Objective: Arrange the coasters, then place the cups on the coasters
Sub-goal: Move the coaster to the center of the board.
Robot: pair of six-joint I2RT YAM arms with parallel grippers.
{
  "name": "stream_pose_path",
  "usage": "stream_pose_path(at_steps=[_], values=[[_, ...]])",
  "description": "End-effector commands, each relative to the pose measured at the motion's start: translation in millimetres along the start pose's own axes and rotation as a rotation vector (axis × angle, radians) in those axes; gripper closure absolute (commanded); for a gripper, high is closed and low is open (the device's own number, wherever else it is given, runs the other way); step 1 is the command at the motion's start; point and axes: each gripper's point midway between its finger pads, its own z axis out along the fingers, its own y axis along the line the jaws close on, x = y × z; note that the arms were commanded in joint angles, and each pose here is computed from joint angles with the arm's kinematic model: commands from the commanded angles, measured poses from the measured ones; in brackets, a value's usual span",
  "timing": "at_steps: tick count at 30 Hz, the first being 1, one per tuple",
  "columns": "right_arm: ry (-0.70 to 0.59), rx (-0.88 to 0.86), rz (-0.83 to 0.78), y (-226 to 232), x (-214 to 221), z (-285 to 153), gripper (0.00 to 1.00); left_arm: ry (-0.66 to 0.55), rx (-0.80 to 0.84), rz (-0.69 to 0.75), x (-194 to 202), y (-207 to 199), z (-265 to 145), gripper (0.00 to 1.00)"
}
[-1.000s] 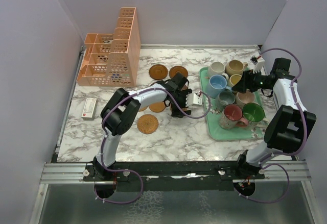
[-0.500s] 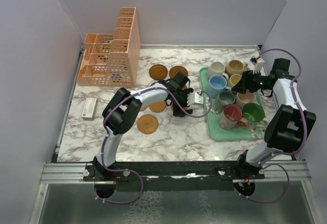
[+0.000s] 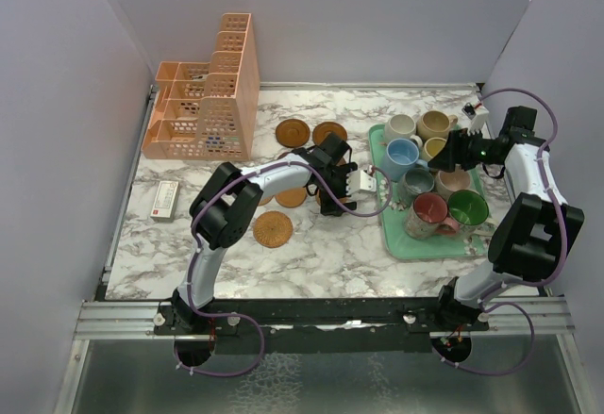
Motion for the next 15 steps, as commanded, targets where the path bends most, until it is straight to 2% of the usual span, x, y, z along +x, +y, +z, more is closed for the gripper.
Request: stream_pose_path(at_steps=[1,10,15], values=[[-0.042,-0.014,-0.054,7,-18,-5,0.34,-0.006,0.011,-0.012,-5,-3,0,0.14],[-0.062,0.023,-0.083,9,-35,-15,0.34,-0.031,-0.027,-0.006,-20,2,-18,0.11],[-0.062,0.075,-0.117,10,-49,-19,0.25,-0.072,-0.056,-0.01,-35,5,-38,0.06]])
